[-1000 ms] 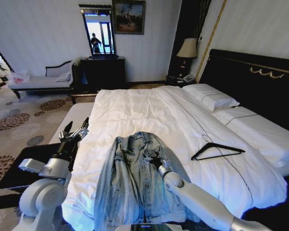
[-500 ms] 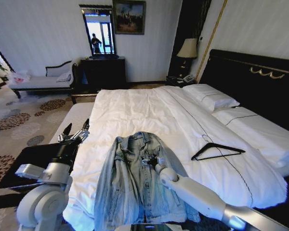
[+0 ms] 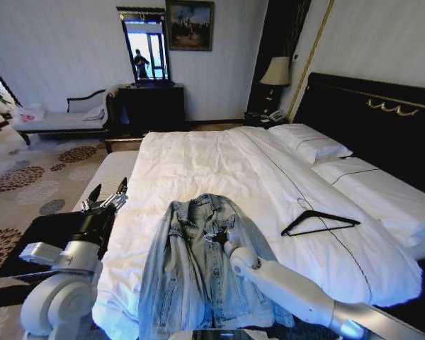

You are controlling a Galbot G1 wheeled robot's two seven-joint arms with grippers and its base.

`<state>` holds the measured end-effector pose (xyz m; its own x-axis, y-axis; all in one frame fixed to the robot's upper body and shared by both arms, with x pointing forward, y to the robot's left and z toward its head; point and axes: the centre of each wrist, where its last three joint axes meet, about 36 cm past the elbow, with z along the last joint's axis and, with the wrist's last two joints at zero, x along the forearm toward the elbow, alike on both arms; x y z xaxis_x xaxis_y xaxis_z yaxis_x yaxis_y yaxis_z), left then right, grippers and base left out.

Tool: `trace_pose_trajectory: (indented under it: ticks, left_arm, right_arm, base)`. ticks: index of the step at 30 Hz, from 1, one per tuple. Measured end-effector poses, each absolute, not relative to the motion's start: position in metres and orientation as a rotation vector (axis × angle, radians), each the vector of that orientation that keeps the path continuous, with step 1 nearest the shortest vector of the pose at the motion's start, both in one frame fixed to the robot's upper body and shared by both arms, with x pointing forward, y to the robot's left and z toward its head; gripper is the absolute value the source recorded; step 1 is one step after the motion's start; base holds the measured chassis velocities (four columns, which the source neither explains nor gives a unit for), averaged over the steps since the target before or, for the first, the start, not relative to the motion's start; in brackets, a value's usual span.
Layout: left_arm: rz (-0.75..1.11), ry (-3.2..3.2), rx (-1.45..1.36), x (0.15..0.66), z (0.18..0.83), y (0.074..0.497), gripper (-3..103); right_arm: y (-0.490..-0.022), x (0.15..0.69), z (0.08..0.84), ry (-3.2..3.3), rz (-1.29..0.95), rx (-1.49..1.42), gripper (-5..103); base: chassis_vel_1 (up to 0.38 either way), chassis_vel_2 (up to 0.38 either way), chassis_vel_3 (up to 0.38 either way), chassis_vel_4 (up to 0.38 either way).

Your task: Pick up the clothes from the bed and hang them on the clothes hanger.

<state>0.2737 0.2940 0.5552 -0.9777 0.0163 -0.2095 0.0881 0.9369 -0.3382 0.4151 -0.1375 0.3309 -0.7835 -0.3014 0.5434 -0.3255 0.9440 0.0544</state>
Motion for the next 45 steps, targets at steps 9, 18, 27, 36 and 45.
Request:
trace_pose_trajectory:
  ticks: [9, 18, 27, 36, 45]
  left_arm:
    - [-0.494, 2.901, 0.056, 0.272, 0.553, 0.295, 100]
    - [-0.48, 2.906, 0.039, 0.269, 0.552, 0.296, 100]
    - [-0.475, 2.906, 0.032, 0.268, 0.551, 0.293, 100]
    - [-0.478, 2.905, 0.02, 0.266, 0.55, 0.291, 100]
    - [-0.502, 2.917, 0.008, 0.268, 0.543, 0.291, 100]
  right_arm:
    - [-0.137, 0.419, 0.318, -2.49, 0.065, 0.455, 87]
    - [-0.14, 0.418, 0.314, -2.463, 0.137, 0.389, 60]
    - [-0.15, 0.426, 0.328, -2.506, 0.121, 0.35, 28]
    - [-0.172, 0.429, 0.348, -2.556, 0.092, 0.306, 1]
    - [-0.206, 0.439, 0.368, -2.622, 0.079, 0.22, 1]
  base:
    - [0.0, 0.0, 0.0, 0.0]
    - [0.0, 0.0, 0.0, 0.0]
    - [0.0, 0.0, 0.0, 0.0]
    - [0.0, 0.0, 0.0, 0.0]
    - [0.0, 0.0, 0.0, 0.0]
